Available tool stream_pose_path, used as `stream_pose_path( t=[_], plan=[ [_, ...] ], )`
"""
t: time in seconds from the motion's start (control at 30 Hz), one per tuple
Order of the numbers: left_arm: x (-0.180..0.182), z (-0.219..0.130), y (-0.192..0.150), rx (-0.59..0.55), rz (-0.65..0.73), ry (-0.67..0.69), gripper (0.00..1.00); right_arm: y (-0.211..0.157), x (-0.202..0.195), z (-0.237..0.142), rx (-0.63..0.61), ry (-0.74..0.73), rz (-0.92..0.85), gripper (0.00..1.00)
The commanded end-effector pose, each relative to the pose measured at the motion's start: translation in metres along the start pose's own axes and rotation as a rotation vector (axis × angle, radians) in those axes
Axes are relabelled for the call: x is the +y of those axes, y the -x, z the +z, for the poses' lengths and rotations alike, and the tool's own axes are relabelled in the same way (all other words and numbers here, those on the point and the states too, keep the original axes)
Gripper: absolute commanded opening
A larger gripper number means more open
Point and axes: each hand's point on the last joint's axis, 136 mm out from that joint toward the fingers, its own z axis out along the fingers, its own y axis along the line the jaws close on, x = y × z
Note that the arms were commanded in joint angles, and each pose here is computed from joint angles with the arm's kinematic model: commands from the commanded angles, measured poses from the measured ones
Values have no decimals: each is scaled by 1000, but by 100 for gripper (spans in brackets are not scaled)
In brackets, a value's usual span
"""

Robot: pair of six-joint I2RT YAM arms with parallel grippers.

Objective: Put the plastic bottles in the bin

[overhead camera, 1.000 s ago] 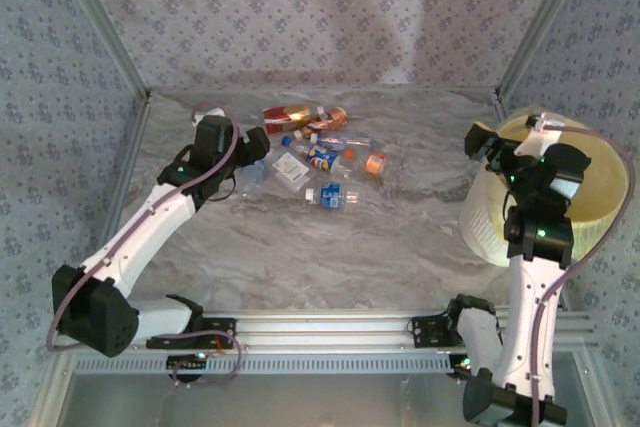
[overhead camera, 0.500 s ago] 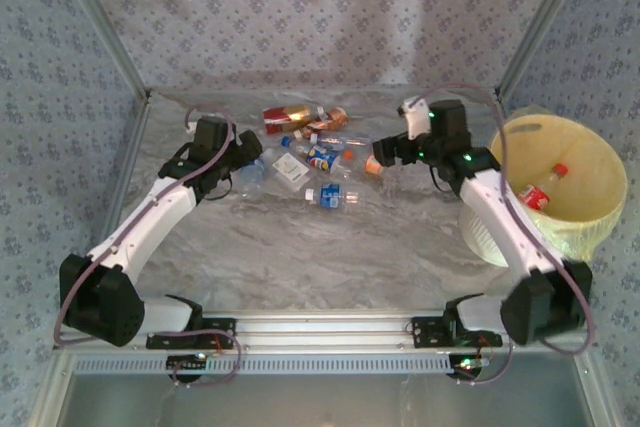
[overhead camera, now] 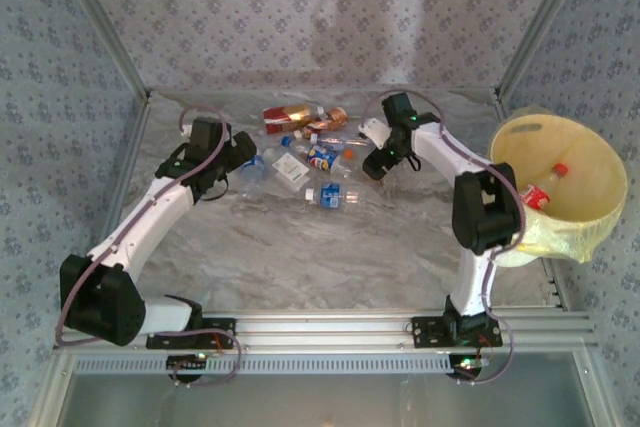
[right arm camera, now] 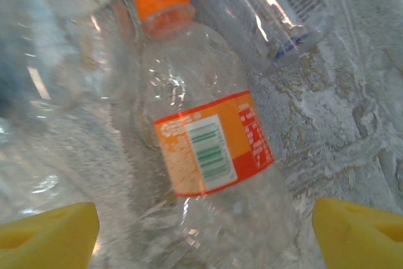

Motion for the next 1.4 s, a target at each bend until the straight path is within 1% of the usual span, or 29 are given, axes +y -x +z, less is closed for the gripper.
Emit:
stream_pose_path(
  t=[0.0, 0.1, 0.27, 0.4, 0.53, 0.63, 0.67, 0.8, 0.93, 1.03, 1.13, 1.23, 1.3, 1.37],
  plan=[
    [12, -2, -3, 10, -12, 30, 98, -7, -5, 7, 89, -2, -110, 88],
    [14, -1, -4, 11, -11, 37, 98, -4, -6, 19, 97, 9, -134, 87],
    [15, 3, -5, 16, -11, 47, 98, -14, 1, 44, 187, 49, -218, 85],
    [14, 7, -7, 30, -11, 48, 98, -11, 4, 56, 183, 56, -247, 81],
    [13, 11, -9, 39, -15, 45, 98, -15, 6, 53, 195, 51, -220, 75],
    [12, 14, -10, 48, -16, 41, 98, -24, 1, 50, 205, -1, -181, 61],
    [11, 14, -11, 50, -19, 40, 98, -28, 0, 49, 203, -21, -162, 58],
    [9, 17, -13, 61, -23, 30, 98, -35, 3, 41, 182, -42, -93, 54],
    [7, 19, -14, 67, -27, 20, 98, -39, 4, 22, 169, -71, -29, 50],
    [8, 19, -15, 67, -23, 20, 98, -40, 4, 5, 134, -116, 18, 49],
    [9, 17, -15, 63, -17, 21, 98, -40, 3, -17, 65, -156, 98, 48],
    [9, 17, -15, 64, -16, 21, 98, -32, 1, -47, -52, -202, 212, 46],
    [9, 17, -15, 65, -17, 18, 98, -22, 4, -69, -171, -217, 255, 46],
    [6, 17, -14, 68, -14, 4, 98, -20, 17, -88, -261, -180, 263, 46]
  ],
)
